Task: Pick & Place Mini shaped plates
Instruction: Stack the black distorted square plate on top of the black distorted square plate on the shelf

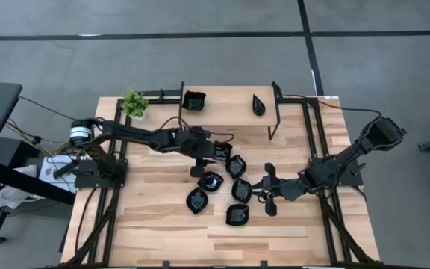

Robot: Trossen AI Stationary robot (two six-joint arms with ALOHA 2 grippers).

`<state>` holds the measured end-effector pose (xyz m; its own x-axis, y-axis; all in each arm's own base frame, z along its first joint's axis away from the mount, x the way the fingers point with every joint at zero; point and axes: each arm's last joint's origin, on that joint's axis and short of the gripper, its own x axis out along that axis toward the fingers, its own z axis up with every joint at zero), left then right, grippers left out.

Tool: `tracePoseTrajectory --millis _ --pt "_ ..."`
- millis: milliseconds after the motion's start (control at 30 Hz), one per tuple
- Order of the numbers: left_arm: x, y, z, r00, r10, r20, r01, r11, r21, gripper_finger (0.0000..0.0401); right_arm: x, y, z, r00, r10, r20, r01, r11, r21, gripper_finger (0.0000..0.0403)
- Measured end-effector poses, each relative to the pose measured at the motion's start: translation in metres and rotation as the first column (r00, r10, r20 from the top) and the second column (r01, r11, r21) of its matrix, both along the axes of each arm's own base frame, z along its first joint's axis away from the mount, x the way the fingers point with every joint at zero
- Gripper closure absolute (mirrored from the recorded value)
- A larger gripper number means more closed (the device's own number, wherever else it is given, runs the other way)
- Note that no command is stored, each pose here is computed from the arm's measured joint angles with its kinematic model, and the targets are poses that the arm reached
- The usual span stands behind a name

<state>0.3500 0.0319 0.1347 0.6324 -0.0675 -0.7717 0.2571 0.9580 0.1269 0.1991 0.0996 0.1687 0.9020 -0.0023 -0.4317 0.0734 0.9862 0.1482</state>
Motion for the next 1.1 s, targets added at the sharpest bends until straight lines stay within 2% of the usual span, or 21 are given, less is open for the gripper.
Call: tracePoseTrajectory --millis 200,533,1100 --pt "0.008 -0.007 -0.014 1.0 -0.004 0.022 0.004 1.0 0.023 0.0271 -0.001 0.003 0.0 1.0 0.014 0.0 -0.014 1.0 0.001 0.0333" --pt "0.01 -0.006 -0.038 0.998 0.054 -0.03 -0.054 0.998 0.014 0.0271 -0.003 0.005 -0.001 1.0 0.028 -0.011 -0.028 1.0 -0.004 0.0333" --pt "0.01 -0.001 -0.045 0.994 0.099 -0.049 -0.096 0.993 0.067 0.027 -0.006 0.01 -0.001 0.999 0.052 -0.009 -0.052 0.999 -0.004 0.0333"
